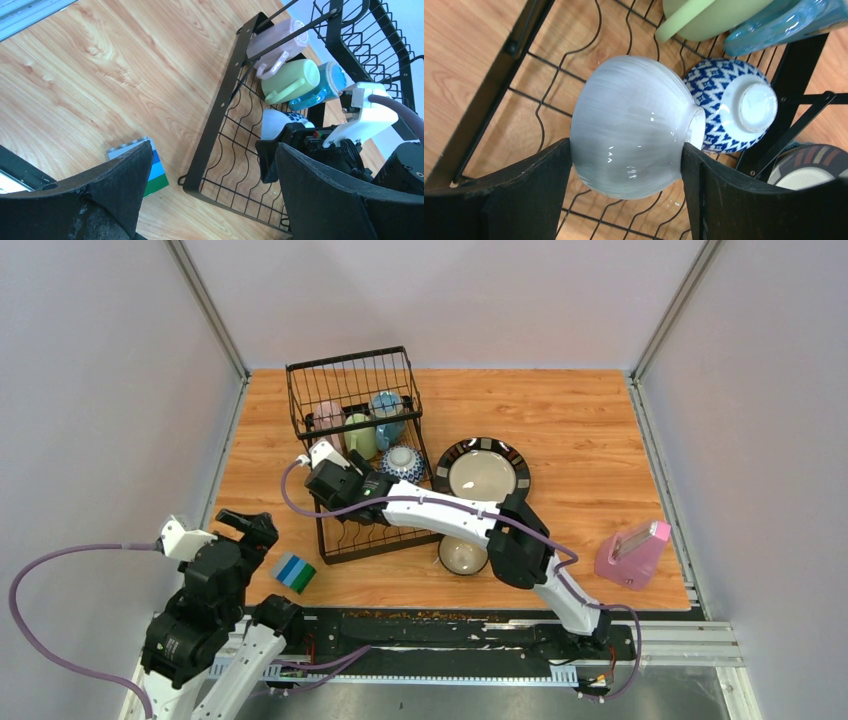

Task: Load the mixed dishes into the dish rack
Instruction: Turn the bowl upside down on the dish rack.

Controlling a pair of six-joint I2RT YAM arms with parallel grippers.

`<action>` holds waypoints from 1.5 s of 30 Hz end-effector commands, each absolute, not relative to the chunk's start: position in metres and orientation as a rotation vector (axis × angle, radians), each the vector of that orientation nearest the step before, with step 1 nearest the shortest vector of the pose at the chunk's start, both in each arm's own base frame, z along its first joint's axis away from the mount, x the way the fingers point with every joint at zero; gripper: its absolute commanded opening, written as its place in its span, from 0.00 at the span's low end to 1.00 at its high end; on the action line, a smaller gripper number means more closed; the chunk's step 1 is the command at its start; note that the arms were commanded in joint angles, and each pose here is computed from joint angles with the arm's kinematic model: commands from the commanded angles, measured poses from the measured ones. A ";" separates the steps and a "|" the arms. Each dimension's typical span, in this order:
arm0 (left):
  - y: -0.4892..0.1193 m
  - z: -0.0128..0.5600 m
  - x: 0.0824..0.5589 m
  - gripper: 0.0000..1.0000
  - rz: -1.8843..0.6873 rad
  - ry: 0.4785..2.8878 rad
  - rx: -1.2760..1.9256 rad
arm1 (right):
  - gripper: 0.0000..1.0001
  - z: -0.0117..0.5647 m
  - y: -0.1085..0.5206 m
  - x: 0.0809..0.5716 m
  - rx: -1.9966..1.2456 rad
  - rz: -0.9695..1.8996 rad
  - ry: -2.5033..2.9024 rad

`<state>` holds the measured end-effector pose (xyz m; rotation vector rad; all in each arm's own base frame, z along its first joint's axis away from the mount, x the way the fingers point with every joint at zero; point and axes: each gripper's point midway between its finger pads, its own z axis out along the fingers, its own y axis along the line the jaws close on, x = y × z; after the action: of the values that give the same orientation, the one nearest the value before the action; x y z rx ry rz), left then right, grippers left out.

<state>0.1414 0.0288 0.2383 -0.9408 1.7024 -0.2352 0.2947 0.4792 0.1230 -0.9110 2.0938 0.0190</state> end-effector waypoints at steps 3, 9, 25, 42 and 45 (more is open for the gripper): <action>0.033 0.240 0.140 0.98 -0.220 1.683 -0.955 | 0.64 0.061 0.489 0.283 -1.008 -0.010 2.156; 0.034 0.242 0.139 0.98 -0.223 1.670 -0.950 | 0.69 0.053 0.495 0.281 -1.037 0.001 2.156; 0.043 0.250 0.128 0.98 -0.218 1.636 -0.958 | 0.85 0.032 0.502 0.273 -1.091 0.024 2.170; 0.042 0.249 0.127 0.98 -0.229 1.638 -0.945 | 0.93 0.034 0.508 0.264 -1.069 0.103 2.205; 0.041 0.248 0.128 0.98 -0.228 1.641 -0.943 | 0.93 0.031 0.509 0.263 -1.065 0.110 2.210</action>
<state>0.1295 0.0372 0.2400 -0.9378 1.6776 -0.2260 0.3045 0.5003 0.1049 -0.9635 2.0065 -0.0479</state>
